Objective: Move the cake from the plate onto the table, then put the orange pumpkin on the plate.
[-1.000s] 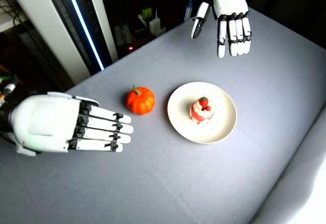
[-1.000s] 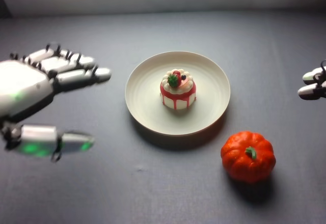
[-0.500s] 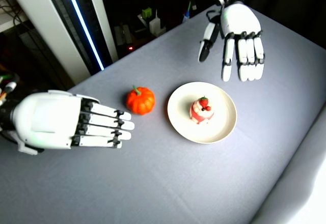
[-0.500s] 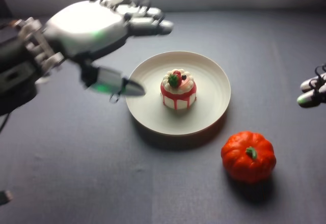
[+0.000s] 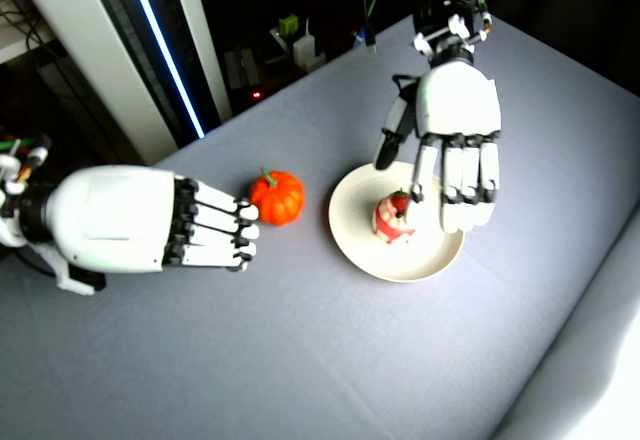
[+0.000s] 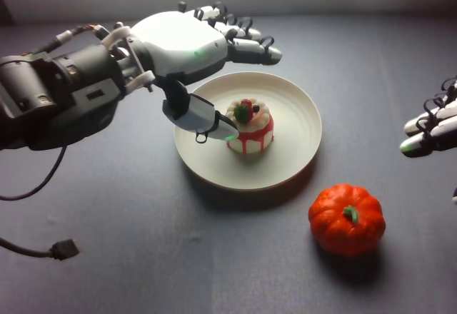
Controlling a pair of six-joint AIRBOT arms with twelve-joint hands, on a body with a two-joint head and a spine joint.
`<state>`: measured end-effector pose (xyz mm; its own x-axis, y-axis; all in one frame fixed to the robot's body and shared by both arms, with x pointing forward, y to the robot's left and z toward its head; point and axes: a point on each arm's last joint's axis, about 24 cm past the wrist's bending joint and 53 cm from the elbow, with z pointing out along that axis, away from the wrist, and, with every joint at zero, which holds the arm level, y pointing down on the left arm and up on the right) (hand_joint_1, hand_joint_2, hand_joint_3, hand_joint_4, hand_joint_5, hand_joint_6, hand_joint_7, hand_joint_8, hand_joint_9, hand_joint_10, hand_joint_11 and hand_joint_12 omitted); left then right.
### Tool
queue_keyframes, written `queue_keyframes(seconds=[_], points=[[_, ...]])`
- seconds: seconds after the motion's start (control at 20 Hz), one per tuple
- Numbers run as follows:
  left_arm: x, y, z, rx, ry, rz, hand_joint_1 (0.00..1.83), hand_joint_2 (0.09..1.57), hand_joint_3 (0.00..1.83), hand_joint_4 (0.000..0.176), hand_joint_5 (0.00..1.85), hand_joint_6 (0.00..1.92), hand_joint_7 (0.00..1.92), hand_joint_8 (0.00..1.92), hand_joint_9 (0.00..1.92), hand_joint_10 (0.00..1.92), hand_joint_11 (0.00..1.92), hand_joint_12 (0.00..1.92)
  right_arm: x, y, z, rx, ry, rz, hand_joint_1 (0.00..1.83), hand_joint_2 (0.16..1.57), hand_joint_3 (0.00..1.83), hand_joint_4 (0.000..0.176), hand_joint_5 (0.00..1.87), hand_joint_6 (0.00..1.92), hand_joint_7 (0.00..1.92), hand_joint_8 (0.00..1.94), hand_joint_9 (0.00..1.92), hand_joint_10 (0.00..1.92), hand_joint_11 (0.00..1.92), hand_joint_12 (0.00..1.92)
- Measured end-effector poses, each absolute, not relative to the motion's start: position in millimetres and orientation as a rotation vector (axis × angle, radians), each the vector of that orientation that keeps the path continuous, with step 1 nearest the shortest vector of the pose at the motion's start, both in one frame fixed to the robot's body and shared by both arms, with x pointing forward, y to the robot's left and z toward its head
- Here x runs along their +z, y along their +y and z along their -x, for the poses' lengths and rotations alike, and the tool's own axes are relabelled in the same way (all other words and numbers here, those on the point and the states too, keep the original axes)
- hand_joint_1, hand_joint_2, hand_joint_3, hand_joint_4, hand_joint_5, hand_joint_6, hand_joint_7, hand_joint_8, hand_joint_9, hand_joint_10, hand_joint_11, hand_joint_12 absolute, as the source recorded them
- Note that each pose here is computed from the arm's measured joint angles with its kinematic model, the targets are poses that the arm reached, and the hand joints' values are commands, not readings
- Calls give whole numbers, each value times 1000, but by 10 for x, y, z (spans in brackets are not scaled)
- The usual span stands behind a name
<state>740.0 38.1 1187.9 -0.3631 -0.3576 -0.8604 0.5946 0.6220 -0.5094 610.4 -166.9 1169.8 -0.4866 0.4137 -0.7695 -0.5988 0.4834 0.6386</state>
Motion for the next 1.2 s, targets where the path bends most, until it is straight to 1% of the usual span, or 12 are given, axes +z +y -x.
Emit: queue_keyframes(seconds=[0.05,0.2,0.35,0.45,0.8,0.85,0.9,1.0,1.05,1.1,1.15,1.2], points=[[11850,367,-7409,-1001,1676,-199,735,981,3,174,302,4,268,8,323,4,0,866,11702,-1663,-6101,1218,1689,163,507,1247,4,0,507,0,331,0,373,0,59,984],[11799,327,-7407,-1001,1689,-200,772,937,0,104,435,1,500,3,481,11,54,1059,11720,-1641,-6088,1228,1682,172,366,1281,6,0,541,2,313,3,330,4,25,976],[11688,285,-7418,-990,1718,-199,970,937,0,94,505,5,635,9,607,15,113,1016,11718,-1638,-6087,1228,1682,172,407,1294,0,0,559,1,348,2,378,7,101,1058],[11647,203,-7402,-994,1727,-209,907,974,15,0,541,0,575,0,570,2,82,1064,11723,-1623,-6086,1232,1680,174,458,1302,0,0,572,4,347,0,363,0,53,1101],[11541,109,-7368,-994,1749,-227,1020,1157,0,0,642,1,621,2,678,6,429,728,11722,-1592,-6089,1239,1675,182,527,1307,1,0,606,5,383,4,391,4,70,1126],[11541,106,-7365,-997,1749,-227,1120,1141,0,0,876,821,890,27,948,55,645,921,11720,-1586,-6085,1241,1675,184,531,1306,1,0,611,6,385,4,398,6,78,1127],[11545,85,-7360,-1002,1746,-228,1100,1119,0,0,789,382,922,12,979,35,592,954,11715,-1584,-6086,1241,1676,184,546,1303,0,0,609,3,393,5,401,7,71,1131],[11546,82,-7360,-1002,1746,-229,1173,1059,0,0,892,55,991,14,1066,37,613,1084,11711,-1582,-6089,1241,1676,185,561,1301,0,0,608,2,401,5,413,9,73,1146],[11564,89,-7362,-1008,1740,-224,1240,1085,6,0,992,631,1024,851,1213,317,804,1359,11709,-1584,-6091,1240,1677,184,559,1304,0,0,607,1,411,8,428,14,89,1157],[11593,111,-7368,-1024,1735,-207,1349,1092,17,0,938,829,964,965,1079,1004,825,1325,11712,-1583,-6089,1242,1676,184,562,1304,0,0,610,2,410,6,434,14,99,1165],[11616,140,-7376,-1036,1732,-191,1371,1116,0,0,932,907,900,1002,996,1191,795,1249,11713,-1582,-6089,1244,1676,183,605,1297,0,0,643,11,423,8,460,21,133,1179],[11662,213,-7396,-1042,1721,-173,1298,1096,0,0,1104,553,962,1180,978,1070,841,1327,11711,-1584,-6091,1246,1678,179,645,1289,0,0,664,14,440,11,482,25,149,1180]])
